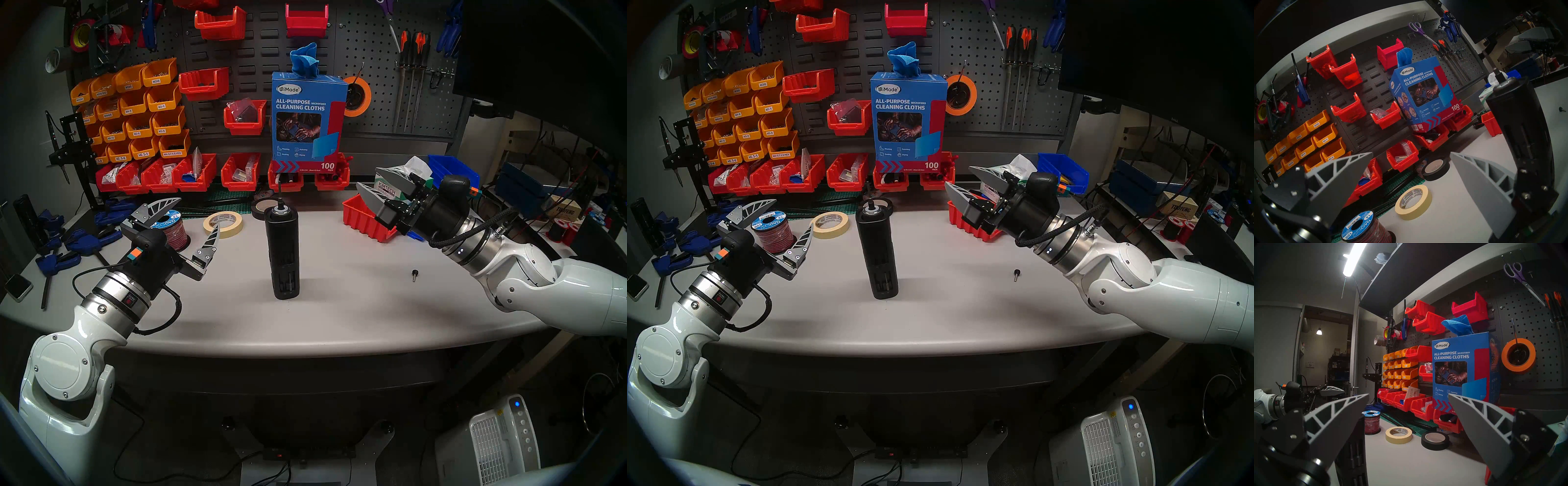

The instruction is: Pick a screwdriver bit and insert it into the screwdriver

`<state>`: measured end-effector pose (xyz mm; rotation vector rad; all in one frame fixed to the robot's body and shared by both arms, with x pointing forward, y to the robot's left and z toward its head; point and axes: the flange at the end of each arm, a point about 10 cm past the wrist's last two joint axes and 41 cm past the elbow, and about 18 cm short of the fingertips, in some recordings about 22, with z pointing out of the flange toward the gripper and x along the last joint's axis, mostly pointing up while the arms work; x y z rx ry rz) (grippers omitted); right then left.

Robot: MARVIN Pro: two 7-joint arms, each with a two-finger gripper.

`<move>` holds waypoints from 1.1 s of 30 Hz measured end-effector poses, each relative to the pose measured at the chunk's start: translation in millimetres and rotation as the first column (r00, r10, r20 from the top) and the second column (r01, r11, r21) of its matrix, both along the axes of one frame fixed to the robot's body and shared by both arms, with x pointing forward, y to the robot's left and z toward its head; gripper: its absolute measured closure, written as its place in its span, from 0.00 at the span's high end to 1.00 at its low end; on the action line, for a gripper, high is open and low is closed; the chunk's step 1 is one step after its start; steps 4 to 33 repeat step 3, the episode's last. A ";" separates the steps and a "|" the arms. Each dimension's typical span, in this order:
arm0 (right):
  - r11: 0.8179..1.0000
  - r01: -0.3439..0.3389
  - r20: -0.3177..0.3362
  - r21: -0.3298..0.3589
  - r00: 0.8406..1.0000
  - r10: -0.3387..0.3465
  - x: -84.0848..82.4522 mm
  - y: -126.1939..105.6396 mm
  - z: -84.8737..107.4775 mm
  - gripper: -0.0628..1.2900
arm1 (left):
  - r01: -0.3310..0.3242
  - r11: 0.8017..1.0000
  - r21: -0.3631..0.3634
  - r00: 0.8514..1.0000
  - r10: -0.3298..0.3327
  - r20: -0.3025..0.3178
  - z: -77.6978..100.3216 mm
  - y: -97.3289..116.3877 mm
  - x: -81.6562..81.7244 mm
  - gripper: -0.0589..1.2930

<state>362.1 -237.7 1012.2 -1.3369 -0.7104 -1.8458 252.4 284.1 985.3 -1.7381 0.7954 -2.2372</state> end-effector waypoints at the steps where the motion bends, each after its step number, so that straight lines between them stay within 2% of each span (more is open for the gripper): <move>1: 1.000 0.001 0.000 0.000 1.000 -0.001 0.0 0.0 0.0 0.94 | 0.000 1.000 0.000 1.000 0.000 0.000 0.0 0.0 0.0 0.95; 33: 1.000 0.001 -0.001 0.000 1.000 -0.001 0.1 -0.1 0.0 0.94 | 0.000 1.000 0.000 1.000 0.000 0.000 0.0 0.0 0.0 0.95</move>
